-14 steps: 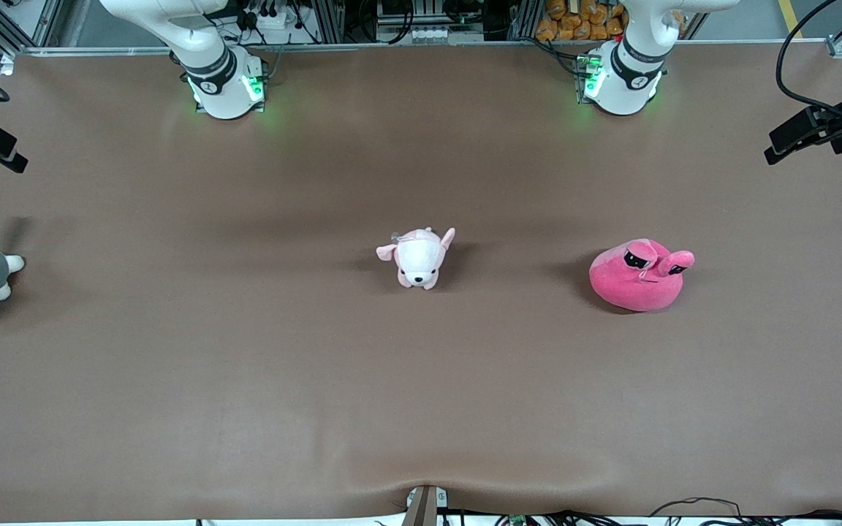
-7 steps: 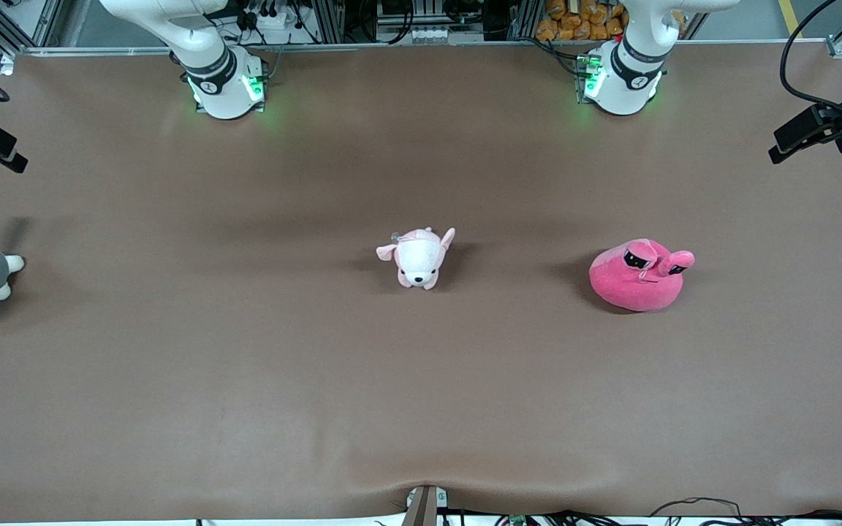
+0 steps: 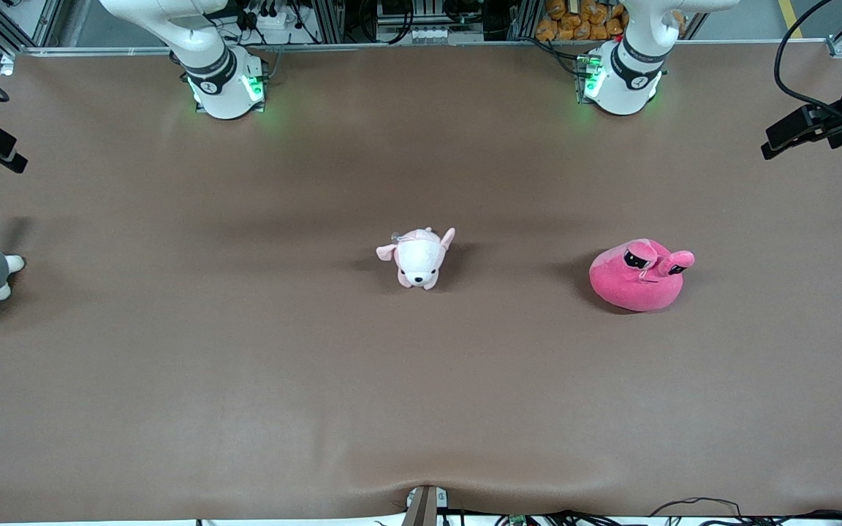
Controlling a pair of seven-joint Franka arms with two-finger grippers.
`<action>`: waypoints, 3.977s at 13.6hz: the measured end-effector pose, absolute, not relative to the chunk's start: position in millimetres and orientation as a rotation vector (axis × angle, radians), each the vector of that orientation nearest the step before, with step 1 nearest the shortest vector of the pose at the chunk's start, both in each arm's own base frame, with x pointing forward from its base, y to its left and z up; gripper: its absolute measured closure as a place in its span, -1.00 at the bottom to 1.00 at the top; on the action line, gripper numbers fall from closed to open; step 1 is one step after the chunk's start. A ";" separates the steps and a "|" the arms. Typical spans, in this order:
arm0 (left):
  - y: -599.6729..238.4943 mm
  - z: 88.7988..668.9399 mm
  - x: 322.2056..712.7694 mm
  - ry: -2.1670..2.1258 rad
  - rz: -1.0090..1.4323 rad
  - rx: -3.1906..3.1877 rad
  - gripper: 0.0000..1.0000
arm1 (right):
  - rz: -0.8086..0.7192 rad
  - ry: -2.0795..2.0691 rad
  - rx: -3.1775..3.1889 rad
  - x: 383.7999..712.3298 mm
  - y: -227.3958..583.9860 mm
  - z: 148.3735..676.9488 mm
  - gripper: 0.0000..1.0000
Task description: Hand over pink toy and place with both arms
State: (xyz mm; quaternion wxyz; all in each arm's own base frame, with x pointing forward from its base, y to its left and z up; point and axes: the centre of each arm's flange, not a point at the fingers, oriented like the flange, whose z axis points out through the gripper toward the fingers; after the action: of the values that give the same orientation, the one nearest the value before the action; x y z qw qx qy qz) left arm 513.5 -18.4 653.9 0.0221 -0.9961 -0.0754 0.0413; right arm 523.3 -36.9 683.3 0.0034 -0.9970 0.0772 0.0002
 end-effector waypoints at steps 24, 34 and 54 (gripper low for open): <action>-13.9 636.0 513.4 -0.264 0.188 -3.075 -1.00 | -0.003 0.244 -3.125 523.6 -37.7 683.3 -1.00; -3.9 631.5 516.3 -0.523 0.166 -3.037 -1.00 | -0.007 0.250 -3.125 523.7 -39.7 683.6 -1.00; -2.9 460.5 593.7 -2.310 0.444 -1.882 -1.00 | 0.018 0.244 -3.259 529.3 -47.9 669.7 -1.00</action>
State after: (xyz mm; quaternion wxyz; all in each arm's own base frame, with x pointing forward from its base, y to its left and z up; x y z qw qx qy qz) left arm 593.7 -2.9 460.5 0.0647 -0.6234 -0.7652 0.1473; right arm 529.3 -47.9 669.7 -0.0632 -0.9952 0.0746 0.0055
